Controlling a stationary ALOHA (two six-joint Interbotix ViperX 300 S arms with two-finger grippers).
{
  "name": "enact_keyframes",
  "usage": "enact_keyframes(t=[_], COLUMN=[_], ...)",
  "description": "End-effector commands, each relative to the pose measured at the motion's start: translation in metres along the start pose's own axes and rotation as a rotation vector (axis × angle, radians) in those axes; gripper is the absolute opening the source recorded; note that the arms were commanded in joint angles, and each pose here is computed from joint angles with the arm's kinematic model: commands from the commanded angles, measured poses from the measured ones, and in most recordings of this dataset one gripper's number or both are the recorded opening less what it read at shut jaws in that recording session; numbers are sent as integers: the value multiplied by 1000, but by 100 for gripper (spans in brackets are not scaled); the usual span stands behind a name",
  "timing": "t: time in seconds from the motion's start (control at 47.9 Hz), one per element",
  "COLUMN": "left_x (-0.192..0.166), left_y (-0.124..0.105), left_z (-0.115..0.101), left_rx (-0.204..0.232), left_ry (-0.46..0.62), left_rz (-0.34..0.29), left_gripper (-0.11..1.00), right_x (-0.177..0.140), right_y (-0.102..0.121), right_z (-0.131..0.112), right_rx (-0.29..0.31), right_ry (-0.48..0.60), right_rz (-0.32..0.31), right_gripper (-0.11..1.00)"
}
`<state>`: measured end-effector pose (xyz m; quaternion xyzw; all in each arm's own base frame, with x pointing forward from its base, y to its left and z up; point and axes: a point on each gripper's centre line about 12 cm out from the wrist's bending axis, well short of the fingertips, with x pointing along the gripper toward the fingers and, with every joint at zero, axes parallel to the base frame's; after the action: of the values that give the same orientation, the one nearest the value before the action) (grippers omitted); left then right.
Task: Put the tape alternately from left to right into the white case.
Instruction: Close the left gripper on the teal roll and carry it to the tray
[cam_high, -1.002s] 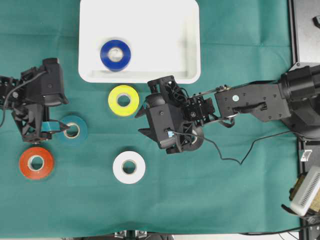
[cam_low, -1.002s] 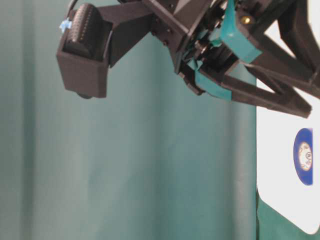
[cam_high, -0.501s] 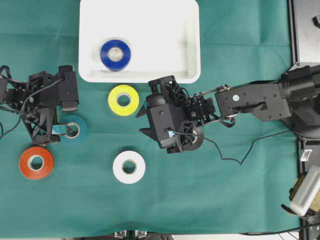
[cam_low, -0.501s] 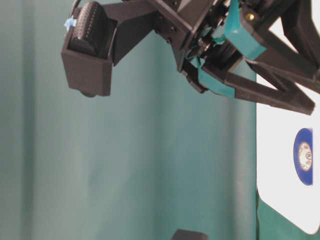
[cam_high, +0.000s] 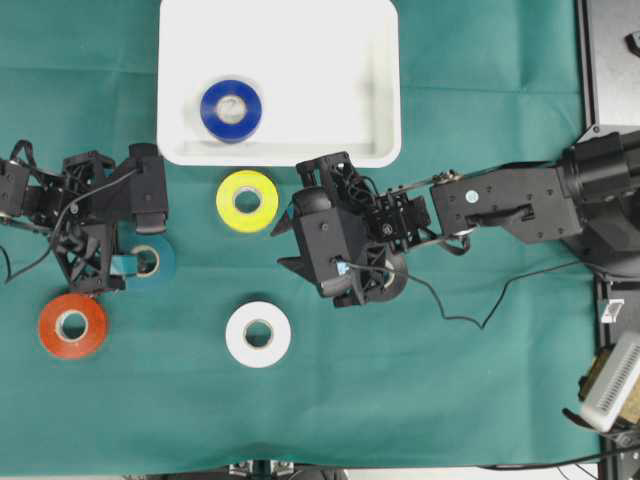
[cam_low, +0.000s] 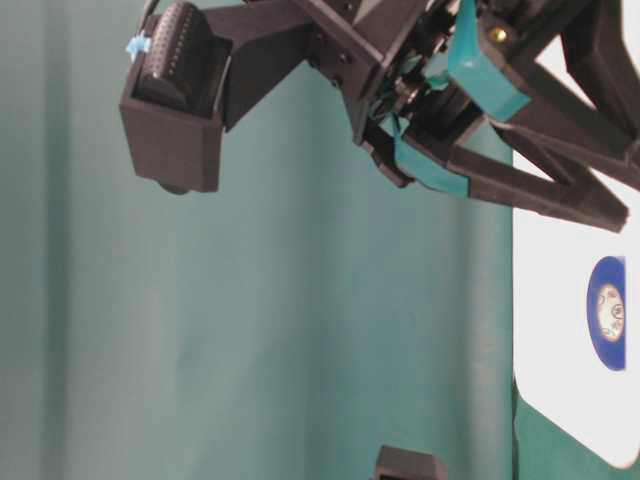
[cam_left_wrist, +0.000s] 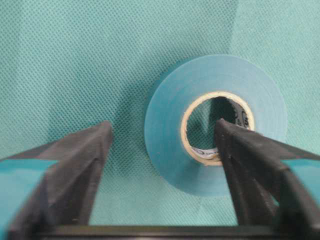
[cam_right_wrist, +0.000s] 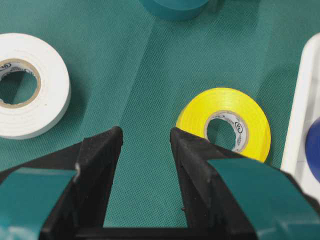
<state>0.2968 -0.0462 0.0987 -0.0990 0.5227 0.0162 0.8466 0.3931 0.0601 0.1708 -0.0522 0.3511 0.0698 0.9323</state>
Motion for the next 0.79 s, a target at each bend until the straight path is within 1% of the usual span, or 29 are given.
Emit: enact_keyframes(t=[0.0, 0.084, 0.167, 0.501, 0.772], left_x=[-4, -5, -6, -13, -37], left_y=[-4, -5, -5, -7, -11], left_z=[7, 6, 6, 11, 21], left_rx=[6, 10, 11, 12, 22], left_ry=[-25, -22, -17, -45, -115], left_rz=[-12, -12, -11, -20, -44], left_gripper=[22, 5, -3, -4, -4], right_x=[-6, -6, -6, -7, -6], right_y=[1, 0, 1, 1, 0], right_z=[10, 10, 10, 11, 10], right_rx=[0, 1, 0, 0, 1], right_ry=[-38, -38, -38, -40, -38], right_rz=[3, 2, 3, 3, 2], right_gripper=[50, 50, 50, 50, 50])
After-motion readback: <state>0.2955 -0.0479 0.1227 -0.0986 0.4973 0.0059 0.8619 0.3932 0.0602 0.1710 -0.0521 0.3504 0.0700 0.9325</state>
